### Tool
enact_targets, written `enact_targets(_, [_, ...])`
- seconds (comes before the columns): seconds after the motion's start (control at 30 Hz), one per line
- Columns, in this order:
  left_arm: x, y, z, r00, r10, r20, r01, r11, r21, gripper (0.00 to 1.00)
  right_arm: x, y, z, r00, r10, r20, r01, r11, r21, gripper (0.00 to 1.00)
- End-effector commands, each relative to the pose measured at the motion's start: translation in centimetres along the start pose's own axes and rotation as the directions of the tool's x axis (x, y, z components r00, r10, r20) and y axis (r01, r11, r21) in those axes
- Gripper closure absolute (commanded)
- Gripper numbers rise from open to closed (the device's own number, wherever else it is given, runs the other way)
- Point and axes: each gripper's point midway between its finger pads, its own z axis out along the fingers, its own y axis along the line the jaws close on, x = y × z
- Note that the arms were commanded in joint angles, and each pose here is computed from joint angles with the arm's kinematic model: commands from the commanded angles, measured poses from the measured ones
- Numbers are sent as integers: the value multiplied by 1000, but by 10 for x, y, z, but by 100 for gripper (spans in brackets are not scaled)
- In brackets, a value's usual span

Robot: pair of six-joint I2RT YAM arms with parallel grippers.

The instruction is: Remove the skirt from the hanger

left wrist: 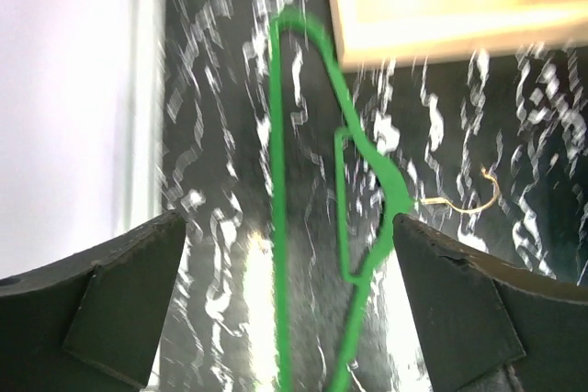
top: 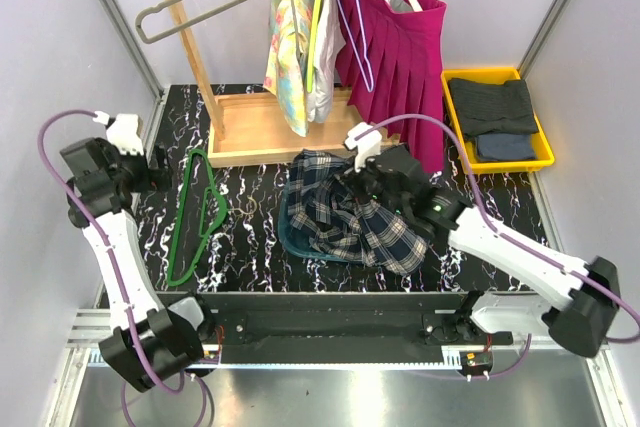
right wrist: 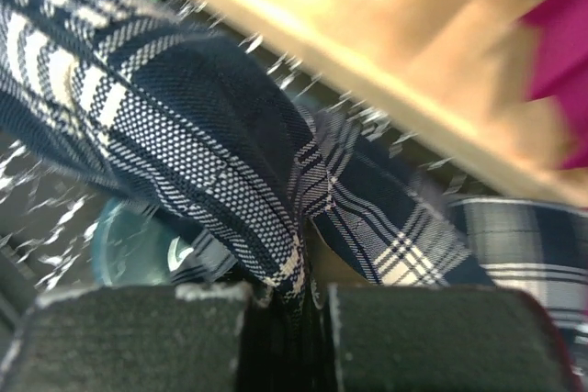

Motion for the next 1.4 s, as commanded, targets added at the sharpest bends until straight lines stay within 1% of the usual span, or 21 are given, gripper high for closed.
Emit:
enact_targets(0.0, [-34,-6,-22,995,46,84,-47,999,10,1,44,31,24,988,93,-122,-108,987,-120,100])
enact_targets(0.13, [-34,-11,-24,996,48,77,-52,998,40,1,80,42,36,967,44,-253,-89,982,-169,100])
enact_targets(0.17, [-43,-18,-32,995,24,99,-30,998,63,1,102,41,40,945,25,-327,-81,984,-159,100])
enact_targets(0.3, [-85,-53,-59,979,-38,202,-4,979,204,1,124,38,52,914,6,-407,-65,989,-130,100])
enact_targets(0.4, [-113,-86,-84,965,-50,256,-34,949,314,1,134,34,59,891,16,-455,-63,994,-88,100])
enact_targets(0.5, [-133,-126,-115,944,-5,330,-139,901,410,1,147,32,61,843,45,-537,-81,996,-44,99])
enact_targets(0.53, [-137,-145,-125,934,22,356,-191,874,448,1,152,39,59,820,65,-568,-115,992,-53,96])
enact_targets(0.57, [-145,-154,-139,920,31,390,-220,865,450,1,170,44,53,763,59,-643,-129,990,-63,93])
enact_targets(0.63, [-153,-173,-150,911,38,412,-252,841,479,1,172,59,49,721,82,-688,-202,975,-95,73])
enact_targets(0.67, [-165,-179,-158,907,16,421,-245,833,496,1,174,62,45,706,89,-703,-217,971,-95,67])
enact_targets(0.7, [-170,-183,-160,906,8,423,-244,827,507,1,170,66,42,711,96,-697,-231,968,-102,58])
enact_targets(0.8, [-194,-202,-167,893,-10,451,-258,808,529,1,127,67,36,808,142,-572,-248,963,-110,44])
enact_targets(0.83, [-207,-205,-168,878,-8,479,-275,811,516,1,93,65,29,864,168,-475,-257,958,-128,41])
enact_targets(0.87, [-216,-203,-165,869,-6,495,-268,836,480,1,78,63,24,886,184,-425,-261,956,-130,39])
enact_targets(0.9, [-224,-214,-169,854,-5,520,-294,821,490,1,61,61,19,907,205,-368,-269,954,-133,25])
enact_targets(0.93, [-237,-218,-166,848,-7,530,-297,822,486,1,25,59,6,941,227,-249,-274,947,-170,20])
enact_targets(0.97, [-244,-224,-165,850,-31,525,-274,826,492,1,13,57,-1,951,234,-203,-272,945,-181,18])
enact_targets(1.07, [-278,-237,-154,828,-47,559,-267,843,466,1,-37,54,-34,964,263,-38,-265,934,-240,17])
enact_targets(1.1, [-297,-240,-165,795,-61,604,-279,846,454,1,-56,54,-49,960,280,23,-264,926,-269,17])
enact_targets(1.23, [-334,-261,-129,767,-48,640,-268,882,388,1,-85,56,-81,931,343,124,-284,896,-341,19])
enact_targets(1.37, [-363,-263,-99,738,-78,670,-176,937,303,1,-97,57,-100,886,416,203,-314,862,-397,22])
